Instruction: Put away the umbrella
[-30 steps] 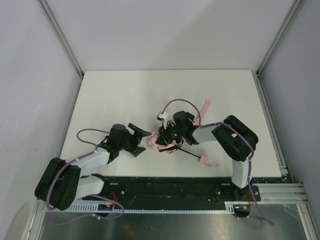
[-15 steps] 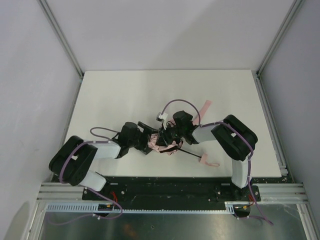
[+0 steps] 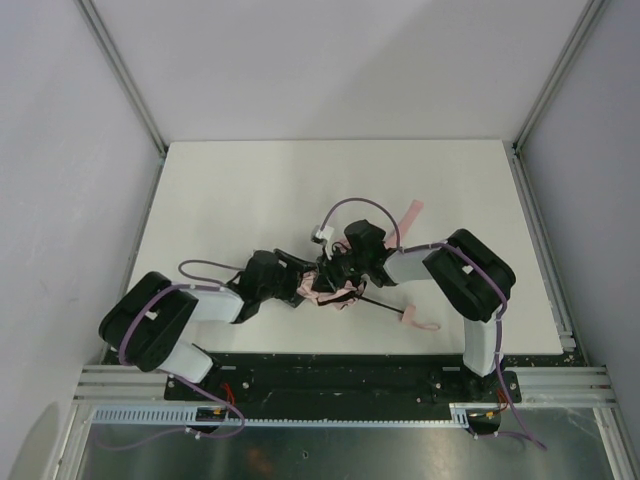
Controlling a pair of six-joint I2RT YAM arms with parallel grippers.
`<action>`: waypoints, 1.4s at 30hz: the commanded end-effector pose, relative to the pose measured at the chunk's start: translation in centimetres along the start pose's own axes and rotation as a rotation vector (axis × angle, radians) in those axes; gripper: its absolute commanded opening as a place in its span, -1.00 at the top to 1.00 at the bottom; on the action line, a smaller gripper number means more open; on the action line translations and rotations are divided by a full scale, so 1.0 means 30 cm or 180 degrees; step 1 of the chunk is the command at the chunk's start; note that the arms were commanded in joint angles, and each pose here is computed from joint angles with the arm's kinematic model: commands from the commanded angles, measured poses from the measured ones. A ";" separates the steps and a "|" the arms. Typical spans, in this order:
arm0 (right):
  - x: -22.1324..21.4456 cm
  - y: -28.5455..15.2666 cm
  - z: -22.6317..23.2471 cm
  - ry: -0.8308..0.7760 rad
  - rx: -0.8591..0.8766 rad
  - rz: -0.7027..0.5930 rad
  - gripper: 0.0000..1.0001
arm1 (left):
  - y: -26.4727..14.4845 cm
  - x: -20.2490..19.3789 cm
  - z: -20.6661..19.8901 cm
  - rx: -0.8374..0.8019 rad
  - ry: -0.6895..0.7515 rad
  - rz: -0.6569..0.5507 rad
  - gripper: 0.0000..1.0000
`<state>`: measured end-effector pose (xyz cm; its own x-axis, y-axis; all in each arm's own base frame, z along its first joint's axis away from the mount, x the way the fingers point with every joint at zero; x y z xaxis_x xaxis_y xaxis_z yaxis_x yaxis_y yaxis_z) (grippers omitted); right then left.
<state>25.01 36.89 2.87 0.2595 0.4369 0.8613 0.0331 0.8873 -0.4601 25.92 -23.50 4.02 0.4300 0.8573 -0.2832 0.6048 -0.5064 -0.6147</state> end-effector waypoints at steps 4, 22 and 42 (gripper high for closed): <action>-0.324 -0.018 0.152 0.0254 0.0374 0.0992 1.00 | 0.010 0.238 0.261 0.0878 0.0506 -0.1084 -0.19; -0.145 -0.066 0.121 0.0391 0.0001 0.0706 0.08 | 0.003 0.245 0.293 0.0944 0.0846 -0.1085 1.00; 0.081 -0.755 -0.139 0.3551 -0.2499 -0.1285 -0.97 | -0.044 0.210 0.259 0.0763 0.0939 -0.1063 1.00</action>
<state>28.04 22.83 17.42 0.6766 -0.0870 0.7312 0.5953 0.6491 -0.4736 26.61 -21.69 3.19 0.4184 0.9068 -0.0517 0.6925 -0.3553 -0.6279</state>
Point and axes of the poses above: each gripper's point midway between its finger pads, its own y axis out along the fingers, its own z axis along the line the jaws close on, x = y × z, the point moved 1 cm from there along -y, back along the fingers, and after that the axes turned 12 degrees about -y, right-handed, at the moved point
